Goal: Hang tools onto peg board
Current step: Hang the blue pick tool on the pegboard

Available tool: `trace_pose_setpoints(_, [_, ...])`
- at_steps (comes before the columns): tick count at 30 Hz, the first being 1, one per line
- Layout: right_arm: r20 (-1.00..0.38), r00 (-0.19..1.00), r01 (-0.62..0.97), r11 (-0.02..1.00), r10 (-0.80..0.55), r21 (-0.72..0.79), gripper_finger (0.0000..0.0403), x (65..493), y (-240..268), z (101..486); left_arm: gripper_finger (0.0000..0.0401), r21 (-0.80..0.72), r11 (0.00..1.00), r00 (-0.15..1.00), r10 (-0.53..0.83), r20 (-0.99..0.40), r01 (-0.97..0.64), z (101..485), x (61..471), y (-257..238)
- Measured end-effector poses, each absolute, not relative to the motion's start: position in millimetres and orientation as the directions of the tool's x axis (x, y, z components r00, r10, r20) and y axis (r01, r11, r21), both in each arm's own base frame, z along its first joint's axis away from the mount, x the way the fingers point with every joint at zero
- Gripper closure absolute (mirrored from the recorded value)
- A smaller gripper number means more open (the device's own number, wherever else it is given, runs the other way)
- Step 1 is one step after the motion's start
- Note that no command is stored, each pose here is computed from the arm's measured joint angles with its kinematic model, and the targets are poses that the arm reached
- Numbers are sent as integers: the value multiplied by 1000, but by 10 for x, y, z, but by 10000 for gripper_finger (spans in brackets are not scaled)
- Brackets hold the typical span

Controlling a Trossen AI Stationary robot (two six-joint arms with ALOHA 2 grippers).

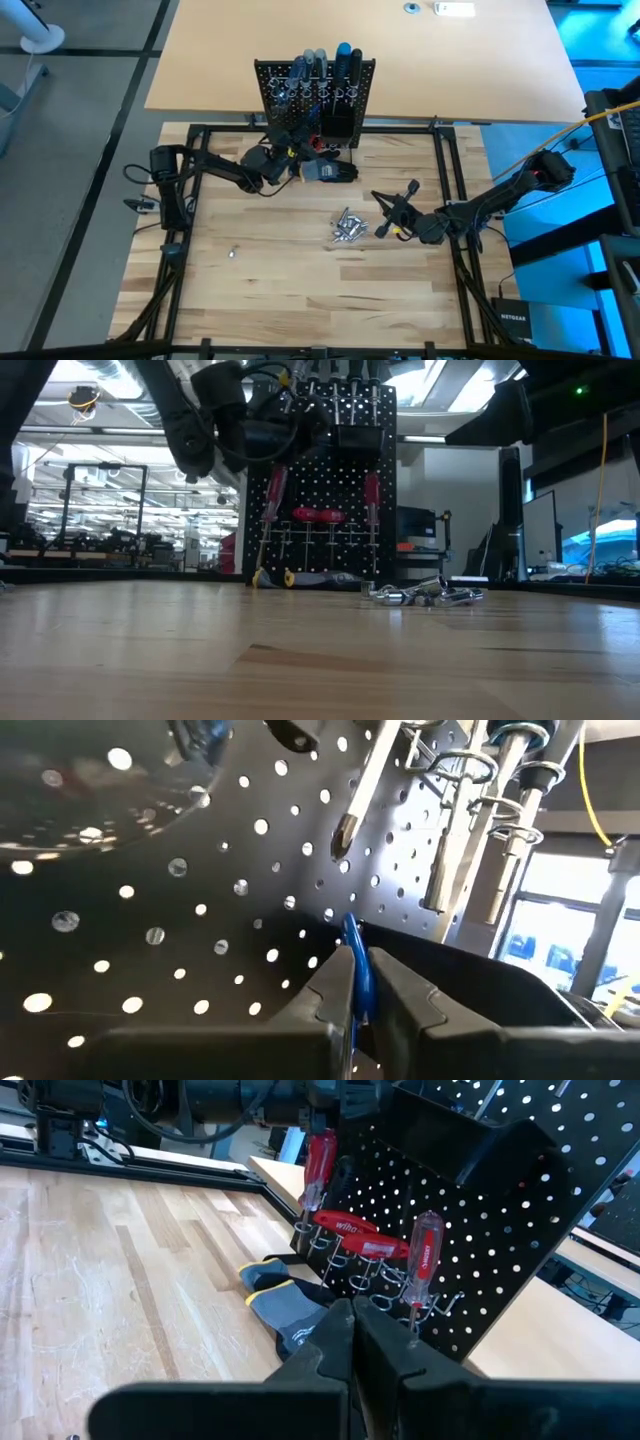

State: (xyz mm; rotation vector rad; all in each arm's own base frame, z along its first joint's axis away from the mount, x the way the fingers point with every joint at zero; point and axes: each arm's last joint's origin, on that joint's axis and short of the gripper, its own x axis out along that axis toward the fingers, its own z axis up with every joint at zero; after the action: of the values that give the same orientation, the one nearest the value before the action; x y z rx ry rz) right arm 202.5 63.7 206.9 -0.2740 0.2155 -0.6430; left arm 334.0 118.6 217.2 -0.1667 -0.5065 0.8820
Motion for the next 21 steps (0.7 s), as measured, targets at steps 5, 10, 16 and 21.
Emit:
trace_pose_setpoints(5, [-113, 780, 558, 767, -615, -317, 395, 2025, 637, 2068, 385, -334, 629, 527, 774, 350, -702, 2143, 3386, 1200])
trace_pose_setpoints(10, [-114, 780, 558, 766, -615, -319, 395, 2025, 636, 2066, 384, -309, 635, 544, 769, 336, -708, 2096, 3411, 1189])
trace_pose_setpoints(16, [-115, 780, 557, 766, -615, -320, 395, 2025, 636, 2065, 384, -236, 641, 563, 761, 323, -731, 2078, 3436, 1139])
trace_pose_setpoints(21, [-115, 780, 557, 766, -615, -320, 395, 2025, 636, 2065, 384, -234, 642, 567, 761, 316, -730, 2070, 3443, 1126])
